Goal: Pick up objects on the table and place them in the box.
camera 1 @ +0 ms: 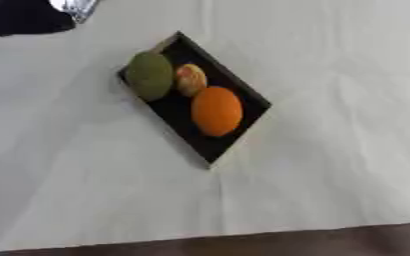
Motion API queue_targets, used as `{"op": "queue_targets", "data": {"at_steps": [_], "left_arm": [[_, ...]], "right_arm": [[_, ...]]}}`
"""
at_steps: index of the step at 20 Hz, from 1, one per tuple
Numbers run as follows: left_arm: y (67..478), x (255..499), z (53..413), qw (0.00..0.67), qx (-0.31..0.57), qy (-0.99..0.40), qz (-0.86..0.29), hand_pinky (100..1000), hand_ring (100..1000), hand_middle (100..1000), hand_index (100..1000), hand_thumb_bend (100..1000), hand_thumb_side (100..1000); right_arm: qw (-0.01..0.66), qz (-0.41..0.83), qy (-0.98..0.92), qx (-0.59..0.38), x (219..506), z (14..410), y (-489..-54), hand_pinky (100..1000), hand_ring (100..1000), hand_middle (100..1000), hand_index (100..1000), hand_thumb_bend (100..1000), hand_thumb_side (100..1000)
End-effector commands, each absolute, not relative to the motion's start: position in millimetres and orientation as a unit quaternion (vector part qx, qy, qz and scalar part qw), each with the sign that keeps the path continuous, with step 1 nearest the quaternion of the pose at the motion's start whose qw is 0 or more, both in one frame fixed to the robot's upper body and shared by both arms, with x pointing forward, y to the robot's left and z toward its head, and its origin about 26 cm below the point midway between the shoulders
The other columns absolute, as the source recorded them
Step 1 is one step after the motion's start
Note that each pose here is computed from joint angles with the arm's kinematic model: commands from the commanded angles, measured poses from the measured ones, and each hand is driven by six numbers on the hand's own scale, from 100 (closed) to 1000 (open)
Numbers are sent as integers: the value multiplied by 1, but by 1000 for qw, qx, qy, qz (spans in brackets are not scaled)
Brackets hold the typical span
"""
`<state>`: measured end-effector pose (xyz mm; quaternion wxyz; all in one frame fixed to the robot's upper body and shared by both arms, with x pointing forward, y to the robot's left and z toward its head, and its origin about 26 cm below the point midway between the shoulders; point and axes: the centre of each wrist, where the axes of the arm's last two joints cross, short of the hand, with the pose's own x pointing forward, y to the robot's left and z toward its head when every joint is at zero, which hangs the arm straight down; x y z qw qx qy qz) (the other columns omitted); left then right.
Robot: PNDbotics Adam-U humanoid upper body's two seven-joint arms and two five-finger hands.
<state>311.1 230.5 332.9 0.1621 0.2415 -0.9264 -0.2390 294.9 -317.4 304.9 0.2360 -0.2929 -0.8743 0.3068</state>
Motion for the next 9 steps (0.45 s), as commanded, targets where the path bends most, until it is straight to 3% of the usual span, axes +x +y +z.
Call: {"op": "queue_targets", "data": {"at_steps": [1, 9], "left_arm": [[249, 302, 336, 123, 227, -953, -158, 718, 686, 730, 806, 304, 502], [284, 303, 291, 150, 234, -960, -31, 699, 667, 716, 810, 310, 526]], "right_arm": [[219, 300, -878, -301, 290, 315, -320, 911, 770, 670, 783, 100, 320], [212, 274, -889, -298, 290, 314, -322, 911, 762, 663, 780, 100, 323]]}}
